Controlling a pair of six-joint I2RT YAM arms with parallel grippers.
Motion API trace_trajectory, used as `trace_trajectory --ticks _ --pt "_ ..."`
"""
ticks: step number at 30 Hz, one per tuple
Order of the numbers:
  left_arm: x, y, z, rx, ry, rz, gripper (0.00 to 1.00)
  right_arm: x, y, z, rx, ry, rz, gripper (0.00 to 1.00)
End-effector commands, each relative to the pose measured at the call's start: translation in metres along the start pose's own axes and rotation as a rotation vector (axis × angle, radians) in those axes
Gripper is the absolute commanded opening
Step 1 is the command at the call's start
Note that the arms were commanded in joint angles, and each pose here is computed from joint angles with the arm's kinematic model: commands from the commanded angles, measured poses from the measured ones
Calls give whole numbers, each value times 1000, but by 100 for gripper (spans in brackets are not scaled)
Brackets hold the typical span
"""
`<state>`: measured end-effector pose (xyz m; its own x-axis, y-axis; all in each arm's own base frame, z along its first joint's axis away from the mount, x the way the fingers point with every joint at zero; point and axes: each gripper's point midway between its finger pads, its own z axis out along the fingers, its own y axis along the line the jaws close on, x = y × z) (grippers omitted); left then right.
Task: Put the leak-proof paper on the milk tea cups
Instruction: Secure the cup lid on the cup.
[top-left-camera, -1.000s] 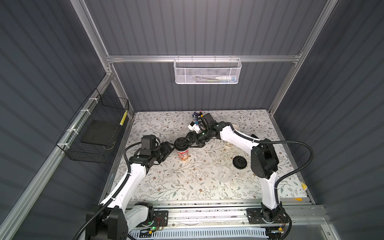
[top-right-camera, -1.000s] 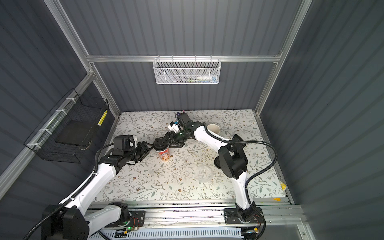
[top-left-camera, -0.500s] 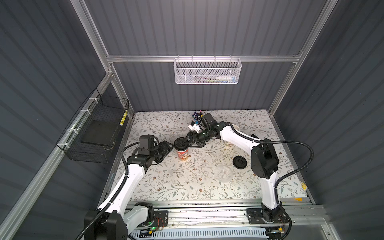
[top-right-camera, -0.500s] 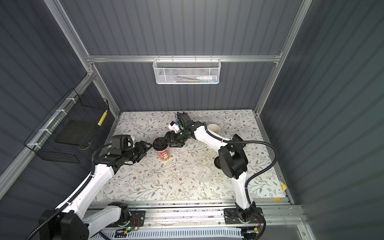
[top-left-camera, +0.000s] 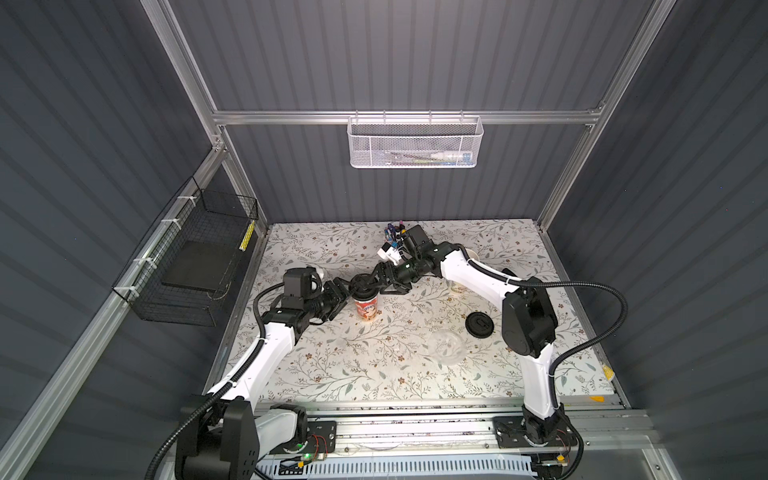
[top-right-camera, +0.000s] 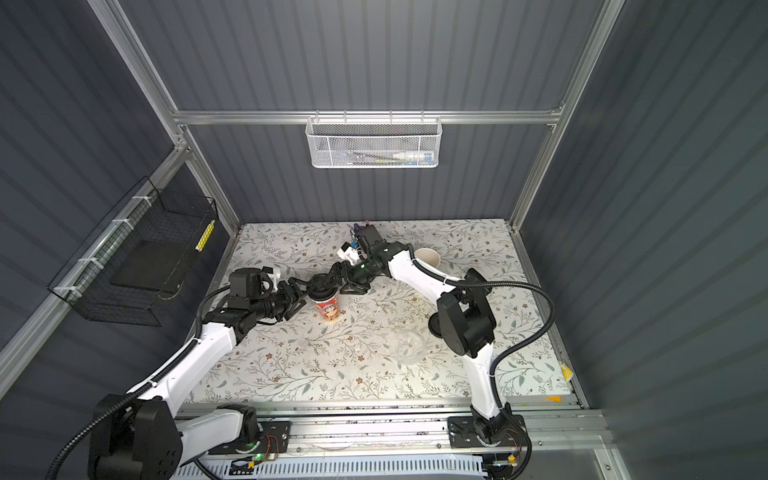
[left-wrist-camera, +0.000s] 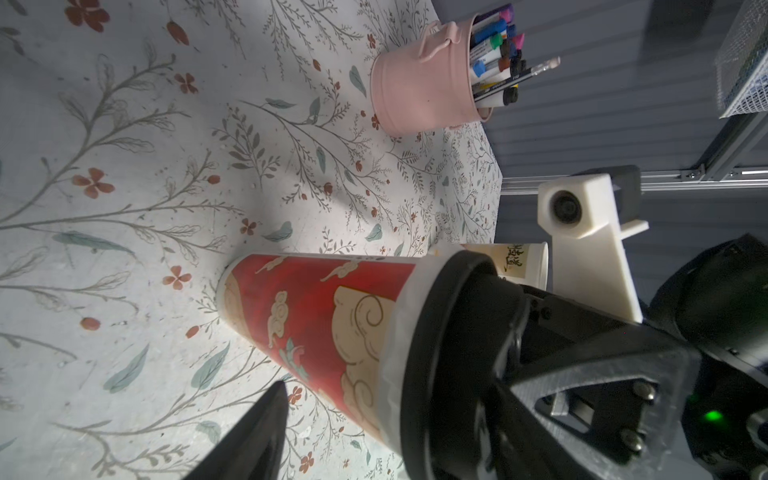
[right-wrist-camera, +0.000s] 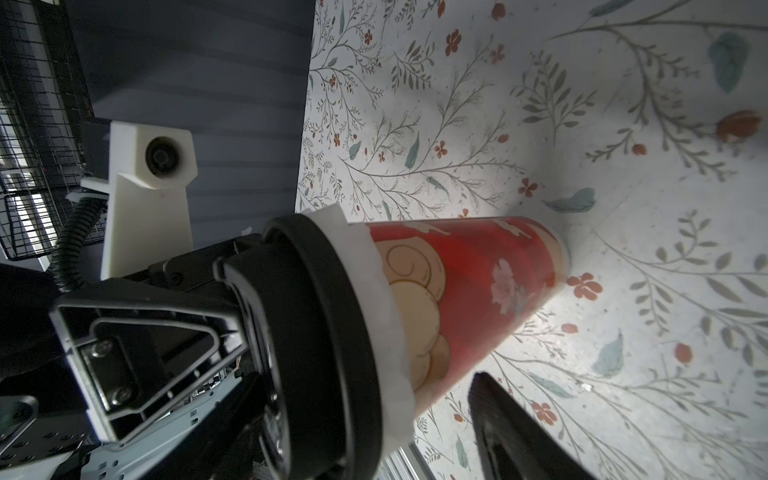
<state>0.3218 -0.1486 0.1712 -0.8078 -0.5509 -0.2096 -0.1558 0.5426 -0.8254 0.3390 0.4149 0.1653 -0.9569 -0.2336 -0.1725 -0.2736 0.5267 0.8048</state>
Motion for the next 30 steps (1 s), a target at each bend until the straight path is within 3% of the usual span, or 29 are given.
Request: trace_trajectory --ticks 1,5,10,17,30 --pt "18 30 7 -84 72 -56 72 7 -22 -1 106 -1 67 80" --pt "27 50 6 -163 94 -96 70 -5 12 -23 35 -103 13 81" --pt "33 64 8 -220 117 -126 68 6 16 -31 49 -149 25 81" --pt "32 70 7 -253 109 -140 67 30 14 -6 78 -132 66 76" --pt "36 76 5 -268 105 -159 66 28 -19 19 177 -154 167 73"
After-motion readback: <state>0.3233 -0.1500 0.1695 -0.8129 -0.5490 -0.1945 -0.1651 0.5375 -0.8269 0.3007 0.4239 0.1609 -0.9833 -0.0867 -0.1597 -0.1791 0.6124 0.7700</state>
